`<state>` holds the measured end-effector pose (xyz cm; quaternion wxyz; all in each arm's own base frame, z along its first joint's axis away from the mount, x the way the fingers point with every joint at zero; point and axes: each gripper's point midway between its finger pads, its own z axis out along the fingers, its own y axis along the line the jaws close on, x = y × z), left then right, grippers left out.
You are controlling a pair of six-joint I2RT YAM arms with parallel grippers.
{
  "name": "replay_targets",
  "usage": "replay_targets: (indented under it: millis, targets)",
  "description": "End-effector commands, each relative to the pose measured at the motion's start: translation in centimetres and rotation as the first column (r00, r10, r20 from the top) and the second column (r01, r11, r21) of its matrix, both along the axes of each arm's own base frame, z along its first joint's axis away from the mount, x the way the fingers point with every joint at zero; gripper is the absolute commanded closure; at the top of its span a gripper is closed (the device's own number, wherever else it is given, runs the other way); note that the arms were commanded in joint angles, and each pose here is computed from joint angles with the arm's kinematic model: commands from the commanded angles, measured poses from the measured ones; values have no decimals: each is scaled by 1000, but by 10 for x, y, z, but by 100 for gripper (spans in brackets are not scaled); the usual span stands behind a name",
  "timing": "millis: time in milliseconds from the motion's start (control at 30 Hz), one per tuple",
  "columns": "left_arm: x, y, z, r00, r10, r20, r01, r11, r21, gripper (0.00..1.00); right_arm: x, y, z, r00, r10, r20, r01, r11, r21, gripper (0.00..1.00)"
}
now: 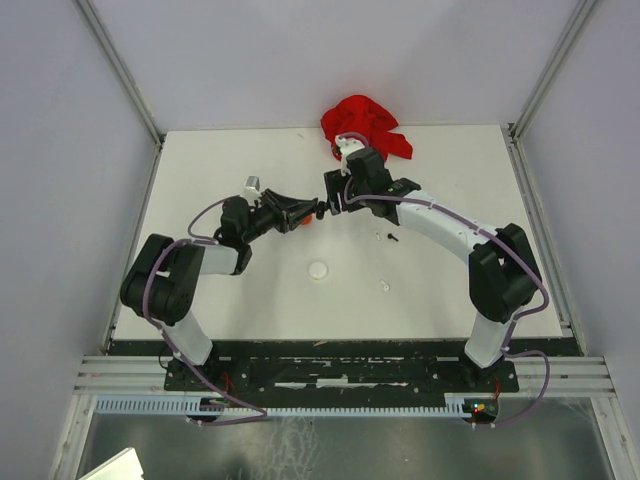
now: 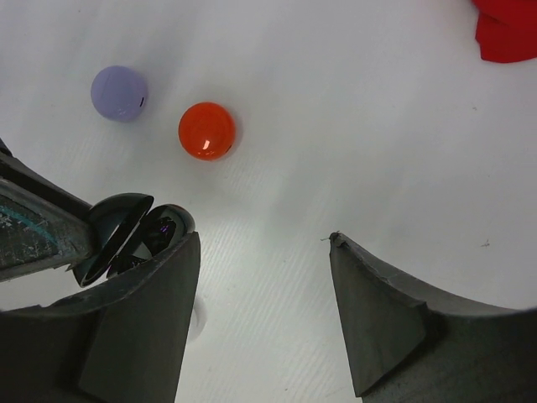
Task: Insert the wireless bluetooth earbuds into the charging case
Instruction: Place the earbud in the charging case.
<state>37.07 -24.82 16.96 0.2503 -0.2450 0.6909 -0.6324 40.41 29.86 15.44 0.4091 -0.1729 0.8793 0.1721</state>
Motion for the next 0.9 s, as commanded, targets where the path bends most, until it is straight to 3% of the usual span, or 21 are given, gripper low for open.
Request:
replay_targets:
  millis: [0,867]
  targets:
    - [7,-5,8,996,-11,89,8,999,33,97,5,10,22,999,9,51,-10,1000,11,29]
    - [14,-6,11,996,1,94,-4,1000,28,97,-7,8,15,999,25,27,-24,999,-37,29]
